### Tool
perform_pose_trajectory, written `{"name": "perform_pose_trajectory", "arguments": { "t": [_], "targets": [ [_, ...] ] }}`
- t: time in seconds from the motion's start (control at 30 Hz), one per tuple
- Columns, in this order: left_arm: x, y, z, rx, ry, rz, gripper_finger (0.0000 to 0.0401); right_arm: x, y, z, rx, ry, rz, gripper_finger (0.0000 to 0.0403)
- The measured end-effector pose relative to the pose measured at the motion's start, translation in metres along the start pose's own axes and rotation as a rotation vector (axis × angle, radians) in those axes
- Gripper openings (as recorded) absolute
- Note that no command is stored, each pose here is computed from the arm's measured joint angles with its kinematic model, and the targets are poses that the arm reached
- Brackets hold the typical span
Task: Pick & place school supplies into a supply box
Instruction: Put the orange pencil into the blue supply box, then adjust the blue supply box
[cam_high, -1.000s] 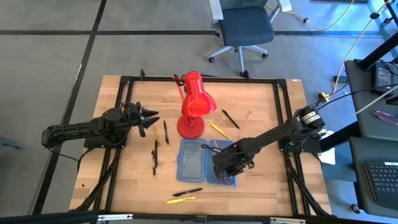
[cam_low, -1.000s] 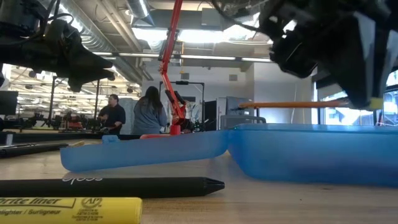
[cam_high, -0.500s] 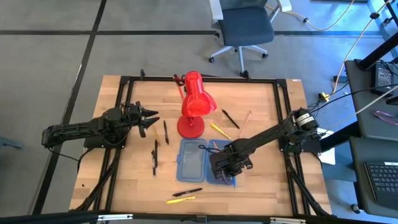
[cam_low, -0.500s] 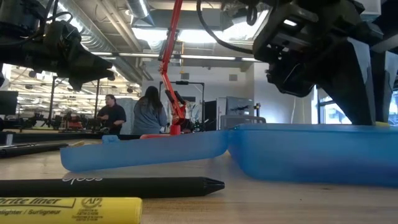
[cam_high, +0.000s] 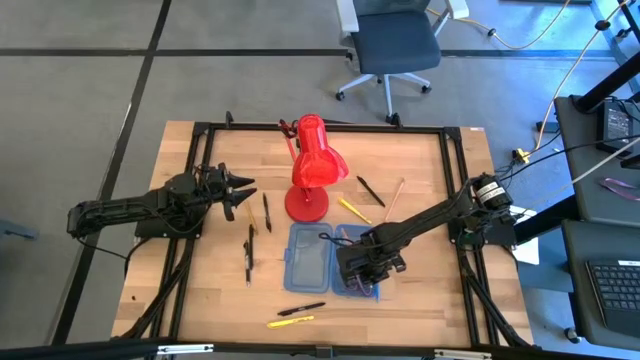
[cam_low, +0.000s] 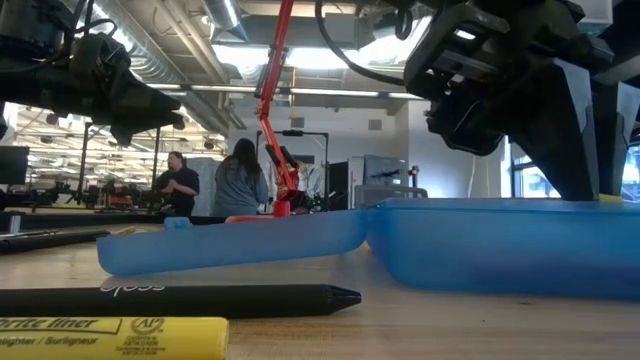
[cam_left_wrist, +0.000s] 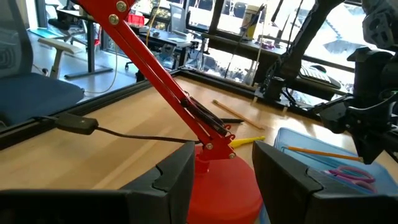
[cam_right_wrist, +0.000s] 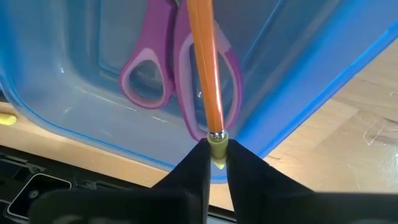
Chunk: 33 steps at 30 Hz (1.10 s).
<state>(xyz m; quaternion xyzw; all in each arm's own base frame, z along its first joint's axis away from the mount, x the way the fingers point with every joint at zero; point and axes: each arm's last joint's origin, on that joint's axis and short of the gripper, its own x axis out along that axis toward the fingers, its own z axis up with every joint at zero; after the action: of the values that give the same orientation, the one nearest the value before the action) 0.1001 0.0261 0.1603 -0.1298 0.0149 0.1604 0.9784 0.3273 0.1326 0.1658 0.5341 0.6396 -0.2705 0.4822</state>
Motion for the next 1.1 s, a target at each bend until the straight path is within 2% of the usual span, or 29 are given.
{"name": "perform_pose_trajectory", "arguments": {
  "t": [0.23,0.4,0.5,0.63,0.83,1.0,1.1],
  "targets": [
    [0.000,0.000,0.000,0.000,0.000,0.000,0.0155,0.000,0.000,0.000,0.001,-0.001,0.000,0.0107],
    [0.000,0.000,0.000,0.000,0.000,0.000,0.0155,-0.016,0.003,-0.005,-0.003,-0.044,-0.052,0.0118],
    [0.000,0.000,0.000,0.000,0.000,0.000,0.0155,-0.030,0.007,-0.018,-0.009,-0.119,-0.100,0.0119],
    [0.000,0.000,0.000,-0.001,0.000,0.000,0.0155,-0.036,0.008,-0.050,-0.029,-0.243,-0.128,0.0119],
    [0.000,0.000,0.000,-0.010,-0.001,0.001,0.0155,-0.017,-0.007,-0.089,-0.023,-0.323,-0.150,0.0119],
    [0.000,0.000,0.000,-0.009,-0.001,0.002,0.0155,0.009,-0.014,-0.099,-0.107,-0.421,-0.052,0.0119],
    [0.000,0.000,0.000,-0.009,-0.001,0.002,0.0155,0.025,-0.018,-0.096,-0.108,-0.431,-0.030,0.0119]
  ]
}}
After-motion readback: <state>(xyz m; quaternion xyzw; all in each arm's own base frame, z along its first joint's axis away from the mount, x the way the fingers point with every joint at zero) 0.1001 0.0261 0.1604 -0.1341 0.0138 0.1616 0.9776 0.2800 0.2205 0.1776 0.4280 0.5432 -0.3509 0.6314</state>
